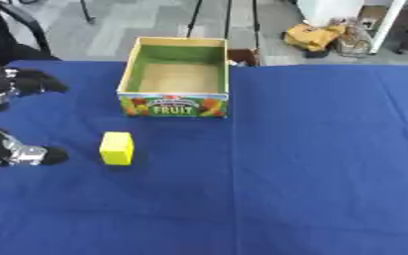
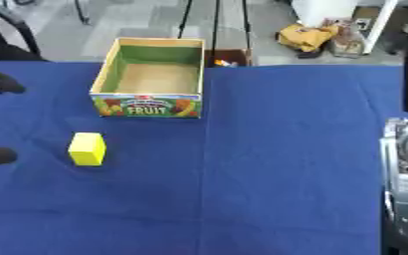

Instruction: Pick up objects on the table and place them in the box.

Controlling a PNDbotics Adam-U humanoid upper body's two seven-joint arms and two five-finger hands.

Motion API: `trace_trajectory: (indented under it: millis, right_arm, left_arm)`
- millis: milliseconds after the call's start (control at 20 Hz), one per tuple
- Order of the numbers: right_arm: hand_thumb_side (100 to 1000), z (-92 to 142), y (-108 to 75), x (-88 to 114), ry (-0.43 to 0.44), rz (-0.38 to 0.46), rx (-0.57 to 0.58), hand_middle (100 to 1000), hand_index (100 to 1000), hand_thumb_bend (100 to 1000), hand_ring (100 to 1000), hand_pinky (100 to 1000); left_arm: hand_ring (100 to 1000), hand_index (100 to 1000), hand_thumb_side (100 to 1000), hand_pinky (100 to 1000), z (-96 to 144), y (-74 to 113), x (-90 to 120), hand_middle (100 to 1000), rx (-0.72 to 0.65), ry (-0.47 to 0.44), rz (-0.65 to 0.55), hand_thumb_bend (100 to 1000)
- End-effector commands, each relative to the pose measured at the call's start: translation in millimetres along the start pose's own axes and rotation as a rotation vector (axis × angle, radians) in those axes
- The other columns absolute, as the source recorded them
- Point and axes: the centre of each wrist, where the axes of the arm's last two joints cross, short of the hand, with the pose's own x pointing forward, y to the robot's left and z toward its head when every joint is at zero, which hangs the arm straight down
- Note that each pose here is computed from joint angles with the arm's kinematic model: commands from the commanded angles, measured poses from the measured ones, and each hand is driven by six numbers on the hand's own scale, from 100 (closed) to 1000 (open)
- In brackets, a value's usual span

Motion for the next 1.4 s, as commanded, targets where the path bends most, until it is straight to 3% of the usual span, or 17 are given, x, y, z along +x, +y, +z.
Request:
trace_trajectory:
  millis: [50,250,550,1000,1400]
  right_arm:
    - [982,-6.1,-2.6,3.5,-0.028,-0.008,-0.003,649,855,100,850,762]
    - [981,-6.4,-1.4,4.5,-0.03,-0.016,0.001,648,855,100,850,762]
    - [980,-6.2,0.0,5.6,-0.03,-0.028,0.006,645,855,100,850,761]
    - [972,-6.4,0.9,6.3,-0.03,-0.038,0.01,640,854,100,850,760]
    - [966,-7.3,1.1,6.7,-0.029,-0.044,0.007,637,854,100,850,759]
  left_arm:
    - [857,1000,838,757,4.0,11.7,4.2,892,-0.051,-0.004,-0.033,667]
    - [848,1000,768,747,-3.8,15.6,3.7,882,-0.099,-0.015,0.0,689]
    - [842,1000,691,738,-21.6,21.6,-4.9,876,-0.119,-0.017,0.025,636]
    - [823,1000,676,718,-64.5,18.9,-25.3,835,-0.152,0.007,0.111,610]
    - [818,1000,651,709,-101.5,7.7,-37.8,859,-0.209,0.042,0.122,631]
